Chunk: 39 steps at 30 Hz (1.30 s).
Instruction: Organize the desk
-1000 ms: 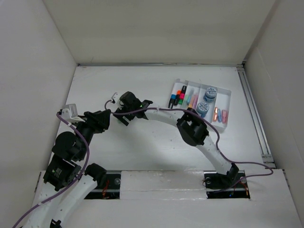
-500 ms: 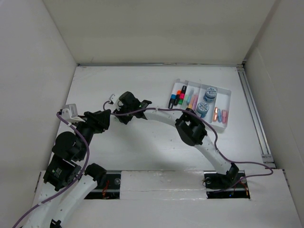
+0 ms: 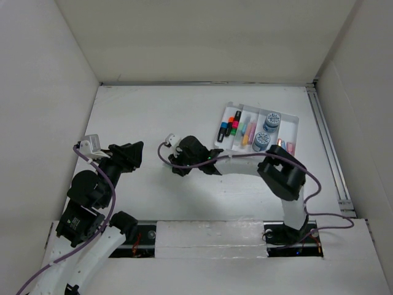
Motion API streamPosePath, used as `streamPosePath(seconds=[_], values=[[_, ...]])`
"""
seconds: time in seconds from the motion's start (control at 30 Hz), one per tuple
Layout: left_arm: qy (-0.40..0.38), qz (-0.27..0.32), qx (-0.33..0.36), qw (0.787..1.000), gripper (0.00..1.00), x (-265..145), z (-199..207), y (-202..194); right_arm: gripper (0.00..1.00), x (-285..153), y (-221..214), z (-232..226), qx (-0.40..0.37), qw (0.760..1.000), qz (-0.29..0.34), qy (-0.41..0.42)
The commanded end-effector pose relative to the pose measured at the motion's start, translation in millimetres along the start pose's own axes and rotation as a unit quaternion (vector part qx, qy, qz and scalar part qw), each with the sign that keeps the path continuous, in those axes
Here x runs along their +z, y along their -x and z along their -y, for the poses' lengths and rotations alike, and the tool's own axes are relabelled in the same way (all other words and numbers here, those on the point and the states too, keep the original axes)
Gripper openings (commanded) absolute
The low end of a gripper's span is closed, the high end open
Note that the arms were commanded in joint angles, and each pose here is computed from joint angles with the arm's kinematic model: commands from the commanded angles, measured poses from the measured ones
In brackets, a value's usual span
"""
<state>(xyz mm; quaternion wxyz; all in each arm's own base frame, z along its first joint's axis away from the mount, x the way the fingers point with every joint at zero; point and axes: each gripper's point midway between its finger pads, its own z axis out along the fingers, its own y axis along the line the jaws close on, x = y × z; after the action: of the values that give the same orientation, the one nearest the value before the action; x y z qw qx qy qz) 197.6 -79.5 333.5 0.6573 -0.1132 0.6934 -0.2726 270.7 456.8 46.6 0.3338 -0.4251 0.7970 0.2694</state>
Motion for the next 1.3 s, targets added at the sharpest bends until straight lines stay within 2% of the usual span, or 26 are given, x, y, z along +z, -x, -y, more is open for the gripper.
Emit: streamPosePath(seconds=[0.0, 0.03, 0.1, 0.13, 0.17, 0.2, 0.23, 0.27, 0.3, 0.33, 0.4, 0.43, 0.47, 0.5, 0.53, 0.57, 0.6, 0.63, 0.7, 0.73, 0.87, 0.93, 0.97, 1.1, 1.13, 1.27], values=[[-0.008, 0.014, 0.002, 1.0, 0.47, 3, 4, 6, 0.05, -61, 88, -9, 0.053, 0.982, 0.183, -0.004], [-0.009, 0.015, 0.002, 1.0, 0.47, 2, 4, 6, 0.05, -94, 109, -6, 0.065, 0.971, 0.229, -0.023], [-0.009, 0.014, 0.002, 1.0, 0.47, 2, 4, 6, 0.05, -120, 88, 26, 0.111, 0.958, 0.254, -0.066], [-0.01, 0.016, 0.001, 1.0, 0.47, 1, 4, 7, 0.05, -157, 104, 40, 0.132, 0.939, 0.305, -0.093], [-0.01, 0.017, 0.001, 1.0, 0.47, 1, 4, 7, 0.05, -174, 98, 54, 0.153, 0.929, 0.317, -0.115], [-0.01, 0.017, 0.001, 1.0, 0.47, 1, 4, 7, 0.05, -181, 68, 71, 0.19, 0.922, 0.309, -0.138], [-0.013, 0.017, 0.001, 1.0, 0.47, 0, 5, 7, 0.05, -206, 59, 107, 0.223, 0.897, 0.331, -0.189], [-0.013, 0.017, 0.001, 1.0, 0.47, 0, 5, 7, 0.05, -243, 63, 119, 0.241, 0.873, 0.37, -0.208], [-0.014, 0.016, 0.001, 1.0, 0.47, 0, 5, 7, 0.05, -253, 37, 135, 0.28, 0.854, 0.371, -0.234], [-0.015, 0.016, 0.0, 1.0, 0.47, 0, 6, 7, 0.05, -284, 20, 174, 0.317, 0.808, 0.391, -0.306], [-0.014, 0.017, 0.0, 1.0, 0.47, 1, 6, 8, 0.04, -326, -9, 201, 0.38, 0.748, 0.41, -0.358], [-0.015, 0.017, 0.0, 1.0, 0.47, 0, 6, 7, 0.04, -334, -33, 212, 0.401, 0.732, 0.4, -0.38], [-0.013, 0.016, 0.0, 1.0, 0.47, 1, 5, 7, 0.04, -361, -52, 235, 0.421, 0.694, 0.413, -0.413], [-0.013, 0.014, 0.001, 1.0, 0.47, 1, 5, 6, 0.04, -378, -57, 241, 0.429, 0.675, 0.431, -0.418], [-0.014, 0.014, 0.001, 1.0, 0.47, 2, 6, 6, 0.05, -378, -66, 244, 0.434, 0.68, 0.427, -0.409], [-0.012, 0.013, 0.001, 1.0, 0.47, 3, 5, 5, 0.05, -398, -80, 260, 0.443, 0.657, 0.433, -0.43], [-0.012, 0.012, 0.002, 1.0, 0.47, 3, 5, 5, 0.05, -398, -89, 269, 0.45, 0.658, 0.42, -0.434], [-0.013, 0.013, 0.002, 1.0, 0.47, 2, 6, 6, 0.05, -393, -91, 272, 0.454, 0.675, 0.408, -0.415], [-0.013, 0.013, 0.002, 1.0, 0.47, 2, 6, 5, 0.06, -403, -99, 290, 0.464, 0.668, 0.399, -0.423], [-0.011, 0.013, 0.002, 1.0, 0.47, 2, 5, 5, 0.06, -389, -103, 295, 0.472, 0.689, 0.38, -0.397], [-0.011, 0.014, 0.002, 1.0, 0.47, 2, 5, 6, 0.06, -380, -103, 317, 0.476, 0.718, 0.356, -0.362], [-0.011, 0.015, 0.001, 1.0, 0.47, 2, 5, 6, 0.06, -370, -108, 322, 0.49, 0.727, 0.34, -0.34], [-0.01, 0.014, 0.002, 1.0, 0.47, 2, 5, 6, 0.07, -371, -111, 326, 0.495, 0.722, 0.343, -0.341], [-0.01, 0.014, 0.002, 1.0, 0.47, 2, 4, 6, 0.32, -372, -118, 341, 0.508, 0.713, 0.335, -0.349], [-0.009, 0.014, 0.002, 1.0, 0.47, 3, 4, 6, 0.51, -373, -118, 344, 0.509, 0.71, 0.336, -0.352], [-0.012, 0.014, 0.003, 1.0, 0.47, 2, 5, 6, 0.7, -371, -119, 351, 0.515, 0.708, 0.332, -0.352]])
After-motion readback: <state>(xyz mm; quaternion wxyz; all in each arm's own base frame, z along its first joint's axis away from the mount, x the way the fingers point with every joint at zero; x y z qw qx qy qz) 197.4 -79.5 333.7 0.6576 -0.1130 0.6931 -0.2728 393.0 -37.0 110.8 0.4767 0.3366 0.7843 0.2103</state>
